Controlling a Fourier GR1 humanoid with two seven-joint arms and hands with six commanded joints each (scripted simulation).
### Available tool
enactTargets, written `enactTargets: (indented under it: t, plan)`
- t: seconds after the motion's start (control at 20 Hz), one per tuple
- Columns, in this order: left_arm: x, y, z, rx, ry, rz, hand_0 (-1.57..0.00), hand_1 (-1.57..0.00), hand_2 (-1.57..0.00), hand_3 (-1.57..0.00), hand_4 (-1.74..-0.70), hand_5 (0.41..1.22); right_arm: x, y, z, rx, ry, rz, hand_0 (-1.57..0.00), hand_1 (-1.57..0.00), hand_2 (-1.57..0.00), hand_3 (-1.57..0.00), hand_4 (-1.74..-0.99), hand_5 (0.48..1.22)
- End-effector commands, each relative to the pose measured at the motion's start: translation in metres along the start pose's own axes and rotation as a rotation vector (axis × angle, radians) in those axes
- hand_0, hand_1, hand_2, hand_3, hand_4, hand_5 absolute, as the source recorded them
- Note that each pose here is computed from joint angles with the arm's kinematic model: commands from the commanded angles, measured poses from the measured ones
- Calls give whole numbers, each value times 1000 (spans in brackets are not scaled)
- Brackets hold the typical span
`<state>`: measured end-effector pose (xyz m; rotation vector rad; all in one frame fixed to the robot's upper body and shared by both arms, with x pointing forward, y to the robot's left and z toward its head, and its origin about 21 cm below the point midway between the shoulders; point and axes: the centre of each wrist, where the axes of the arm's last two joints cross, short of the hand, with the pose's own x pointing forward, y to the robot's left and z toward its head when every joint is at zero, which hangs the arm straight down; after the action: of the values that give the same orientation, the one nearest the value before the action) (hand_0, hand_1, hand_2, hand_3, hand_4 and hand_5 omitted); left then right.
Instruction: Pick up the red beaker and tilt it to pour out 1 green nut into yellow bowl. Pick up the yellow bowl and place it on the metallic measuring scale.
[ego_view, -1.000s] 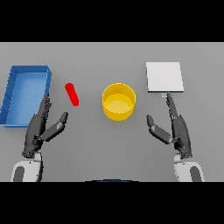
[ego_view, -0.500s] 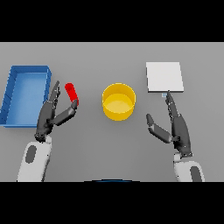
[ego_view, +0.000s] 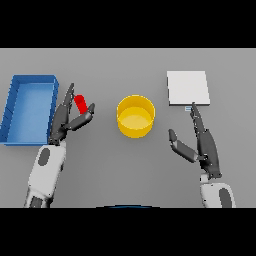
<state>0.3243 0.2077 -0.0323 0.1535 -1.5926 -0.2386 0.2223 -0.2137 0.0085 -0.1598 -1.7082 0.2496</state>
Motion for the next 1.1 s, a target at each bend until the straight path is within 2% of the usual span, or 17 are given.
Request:
enactTargets:
  t: [0.0, 0.4, 0.45, 0.5, 0.55, 0.65, 0.75, 0.8, 0.85, 0.9, 1.05]
  plan:
    - [0, -3, -4, -5, 0, -10, 1, 1, 1, 1, -1230, 649, 0, 0, 2, -2, 1, 4, 1, 1, 1, 1, -1247, 679]
    - [6, -14, -30, -4, -26, -44, 1, 1, 1, 1, -1271, 692, 0, -2, 5, -1, -15, -18, 1, 1, 1, 1, -1265, 691]
    - [4, -15, -30, 7, -42, -36, 1, -24, -41, 1, -1297, 715, 0, -3, 3, -8, -3, -7, 1, 1, 1, 1, -1259, 691]
    - [3, -19, -32, 15, -51, -29, -93, -141, -150, -47, -1324, 741, 0, -1, 4, -9, -14, -6, 1, 1, 1, 1, -1255, 691]
    - [-1, -20, -32, 37, -41, -19, -322, -364, -358, -218, -1355, 770, 2, -1, 4, -17, -21, 4, 1, 1, 1, 1, -1252, 690]
    - [1, -29, -34, 41, -47, -15, -772, -799, -794, -584, -1480, 933, 1, -1, 3, -6, -20, 10, 1, 1, 1, 1, -1245, 692]
    - [0, -36, -35, 31, -96, -10, -1060, -1077, -1074, -891, -1569, 1036, 2, 1, 2, -3, -17, 6, 1, 1, 1, 1, -1240, 693]
    - [-1, -36, -34, 30, -107, -2, -1162, -1176, -1173, -997, -1601, 1073, 1, 1, 2, -9, -10, -4, 1, 1, 1, 1, -1233, 688]
    - [-2, -35, -33, 36, -105, 2, -1244, -1255, -1253, -1111, -1572, 1103, 2, -1, 0, -15, -15, -4, 1, 1, 1, 1, -1233, 686]
    - [-3, -32, -33, 40, -108, 8, -1309, -1318, -1317, -1203, -1606, 1119, 0, -1, 1, -13, -8, -9, 1, 1, 1, 1, -1232, 685]
    - [5, -31, -37, 71, -91, -8, -1437, -1441, -1441, -1383, -1672, 1128, 0, 1, -3, -11, -8, 12, 1, 1, 1, 1, -1196, 673]
